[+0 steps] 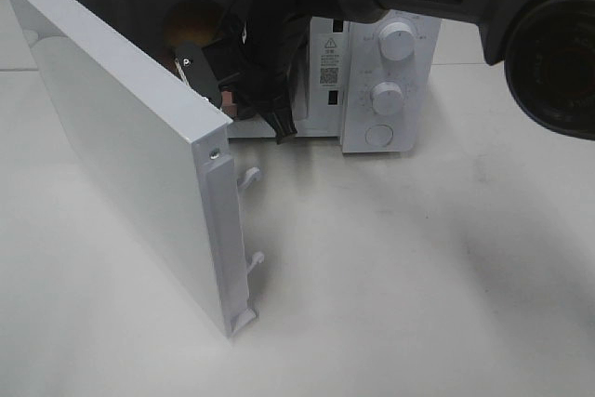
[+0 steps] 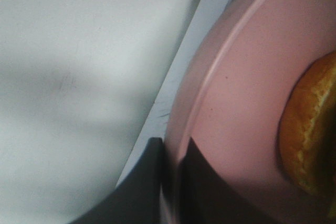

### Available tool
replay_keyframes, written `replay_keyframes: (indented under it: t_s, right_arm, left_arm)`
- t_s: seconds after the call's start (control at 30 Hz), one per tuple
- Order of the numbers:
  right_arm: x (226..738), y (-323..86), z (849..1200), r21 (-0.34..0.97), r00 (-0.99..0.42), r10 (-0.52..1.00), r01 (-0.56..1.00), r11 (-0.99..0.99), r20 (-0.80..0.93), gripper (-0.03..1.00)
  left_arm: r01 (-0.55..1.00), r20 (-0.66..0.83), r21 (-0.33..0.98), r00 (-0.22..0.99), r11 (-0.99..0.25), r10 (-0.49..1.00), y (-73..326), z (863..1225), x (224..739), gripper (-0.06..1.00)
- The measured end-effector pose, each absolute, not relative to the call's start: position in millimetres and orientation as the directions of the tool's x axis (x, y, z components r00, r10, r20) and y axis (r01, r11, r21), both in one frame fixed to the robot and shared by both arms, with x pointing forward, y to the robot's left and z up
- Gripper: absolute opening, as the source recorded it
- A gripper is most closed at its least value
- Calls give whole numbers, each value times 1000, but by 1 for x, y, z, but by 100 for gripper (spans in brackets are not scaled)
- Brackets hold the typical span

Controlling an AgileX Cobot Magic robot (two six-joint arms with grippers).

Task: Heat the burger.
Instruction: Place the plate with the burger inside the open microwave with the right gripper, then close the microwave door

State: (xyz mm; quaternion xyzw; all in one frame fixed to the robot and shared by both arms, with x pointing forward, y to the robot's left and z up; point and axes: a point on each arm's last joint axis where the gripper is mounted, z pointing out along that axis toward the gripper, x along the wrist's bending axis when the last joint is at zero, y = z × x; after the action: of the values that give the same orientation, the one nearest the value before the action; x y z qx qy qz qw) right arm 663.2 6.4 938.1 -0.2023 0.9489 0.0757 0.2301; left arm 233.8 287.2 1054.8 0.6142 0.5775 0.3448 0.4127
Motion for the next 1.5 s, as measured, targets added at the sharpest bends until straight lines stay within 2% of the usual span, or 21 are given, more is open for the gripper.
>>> replay_keyframes:
  t_s: [0.1,0.23,0.27,0.3,0.33,0.37,0.43,0.47,0.5,0.6,1.07,1.33,1.5]
  right_arm:
    - [663,7,939,54,-813,-347,-418,907,-468,7]
    - [664,10,941,83,-807,-325,-415,906,-494,15]
    - [665,11,943,91,-803,-318,-415,905,-505,20]
    - [665,11,943,91,-803,-318,-415,905,-505,20]
    - [666,12,944,99,-801,-311,-414,905,-511,26]
    - [666,12,944,99,-801,-311,-414,905,-511,26]
    - [666,12,944,104,-801,-307,-413,905,-514,38]
    - [666,12,944,104,-801,-307,-413,905,-514,38]
    - [666,12,944,107,-803,-304,-411,905,-513,44]
    - [666,12,944,119,-812,-284,-393,912,-509,49]
    - [653,4,947,167,-839,-220,-342,925,-498,57]
    - [643,-3,954,210,-842,-150,-296,932,-519,73]
    - [635,-9,958,220,-836,-141,-296,929,-531,75]
  left_arm:
    - [425,-53,905,95,8,994,287,1055,234,99]
    - [425,-51,905,94,7,994,287,1055,234,99]
    - [425,-51,905,94,7,994,287,1055,234,99]
    - [425,-51,905,94,7,994,287,1055,234,99]
    - [425,-51,905,94,7,994,287,1055,234,99]
    - [425,-51,905,94,7,994,287,1055,234,99]
    - [425,-51,905,94,7,994,287,1055,234,99]
    - [425,-51,905,94,7,994,287,1055,234,99]
    - [425,-51,905,94,7,994,287,1055,234,99]
    - [425,-51,905,94,7,994,287,1055,234,99]
    - [425,-51,905,94,7,994,287,1055,234,99]
    - [425,-51,905,94,7,994,287,1055,234,99]
    - [425,-51,905,94,7,994,287,1055,234,99]
